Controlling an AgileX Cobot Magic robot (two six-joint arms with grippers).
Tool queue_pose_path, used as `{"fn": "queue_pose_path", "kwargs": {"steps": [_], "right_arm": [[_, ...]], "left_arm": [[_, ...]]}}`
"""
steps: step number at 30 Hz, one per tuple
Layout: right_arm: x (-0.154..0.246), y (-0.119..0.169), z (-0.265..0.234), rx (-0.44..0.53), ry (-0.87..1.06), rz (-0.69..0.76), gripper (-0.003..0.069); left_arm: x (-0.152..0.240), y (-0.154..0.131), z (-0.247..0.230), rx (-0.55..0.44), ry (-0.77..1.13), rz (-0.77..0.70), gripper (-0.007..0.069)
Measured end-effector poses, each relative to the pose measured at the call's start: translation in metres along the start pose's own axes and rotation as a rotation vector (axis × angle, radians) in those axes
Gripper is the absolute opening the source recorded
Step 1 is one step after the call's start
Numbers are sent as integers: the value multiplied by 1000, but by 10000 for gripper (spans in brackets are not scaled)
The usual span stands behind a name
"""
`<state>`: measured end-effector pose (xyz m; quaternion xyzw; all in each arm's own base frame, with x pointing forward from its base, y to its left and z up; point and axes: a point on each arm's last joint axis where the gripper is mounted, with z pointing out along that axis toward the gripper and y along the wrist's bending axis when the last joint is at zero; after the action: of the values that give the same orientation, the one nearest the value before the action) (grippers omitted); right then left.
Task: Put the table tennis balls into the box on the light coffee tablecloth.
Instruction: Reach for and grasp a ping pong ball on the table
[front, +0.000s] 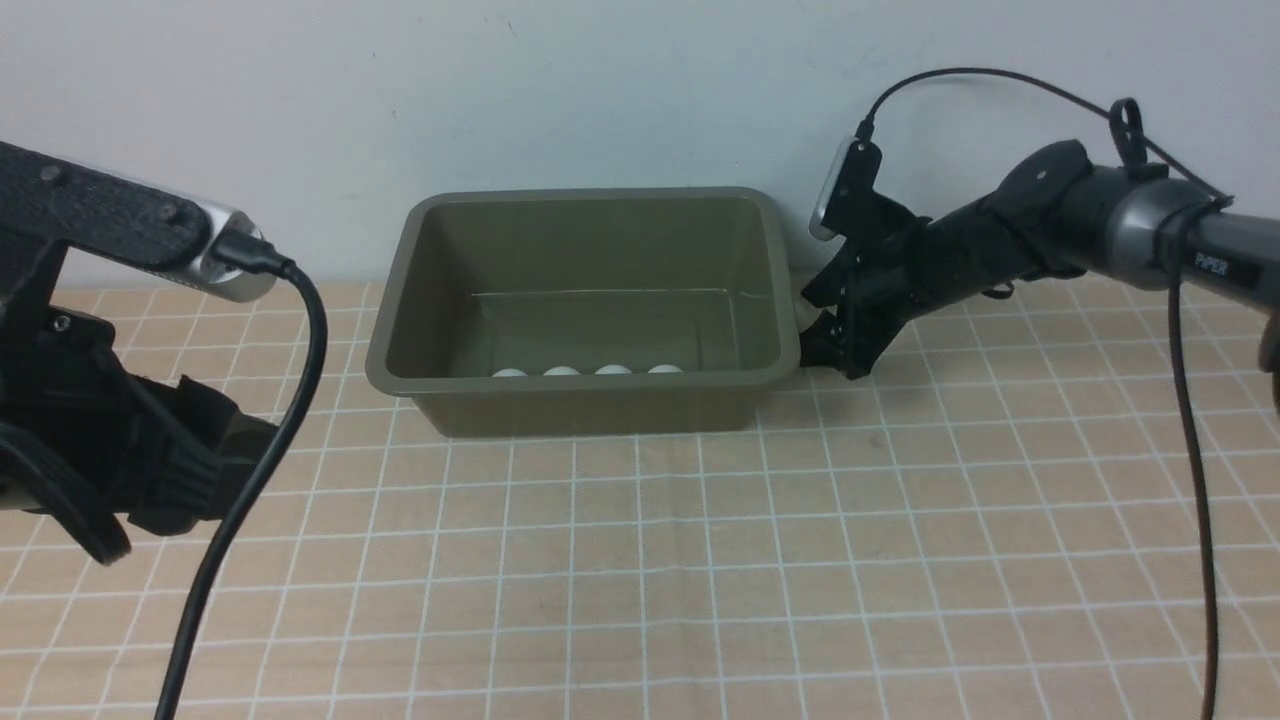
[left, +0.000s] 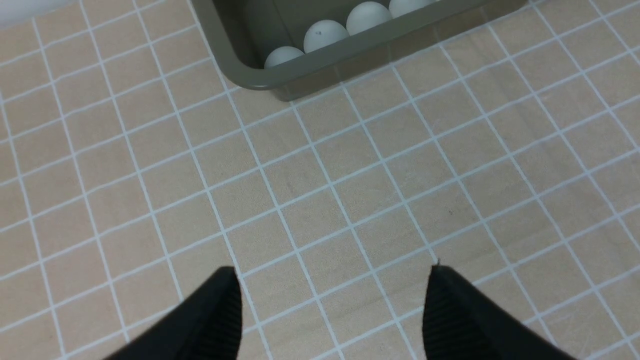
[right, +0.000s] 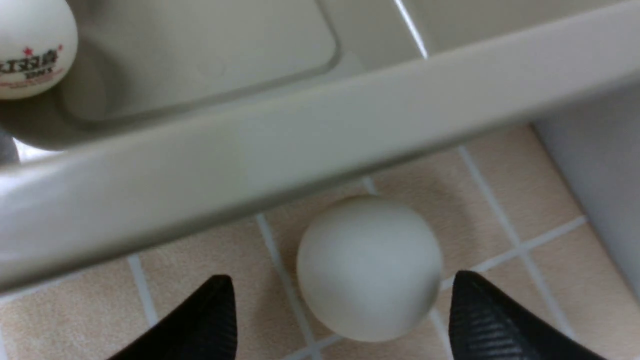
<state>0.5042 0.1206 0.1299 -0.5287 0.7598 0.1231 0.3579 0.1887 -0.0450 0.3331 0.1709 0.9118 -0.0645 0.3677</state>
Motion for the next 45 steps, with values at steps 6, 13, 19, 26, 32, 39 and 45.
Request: {"fn": "queue_pose_path", "kwargs": {"steps": [6, 13, 19, 26, 32, 39, 45], "right_arm": [[5, 2, 9, -14, -27, 23, 518], [0, -1, 9, 15, -80, 33, 461], [0, -4, 9, 51, -77, 36, 324], [1, -5, 9, 62, -76, 44, 323], [1, -7, 9, 84, -72, 45, 323], [1, -11, 4, 108, -69, 52, 323], [-9, -22, -28, 128, -84, 59, 323]], "left_arm": [[0, 0, 0, 0, 0, 2, 404], [0, 0, 0, 0, 0, 3, 404], [0, 0, 0, 0, 0, 2, 404], [0, 0, 0, 0, 0, 2, 404], [0, 0, 0, -1, 0, 2, 404], [0, 0, 0, -1, 0, 2, 404], [0, 0, 0, -2, -4, 3, 404]]}}
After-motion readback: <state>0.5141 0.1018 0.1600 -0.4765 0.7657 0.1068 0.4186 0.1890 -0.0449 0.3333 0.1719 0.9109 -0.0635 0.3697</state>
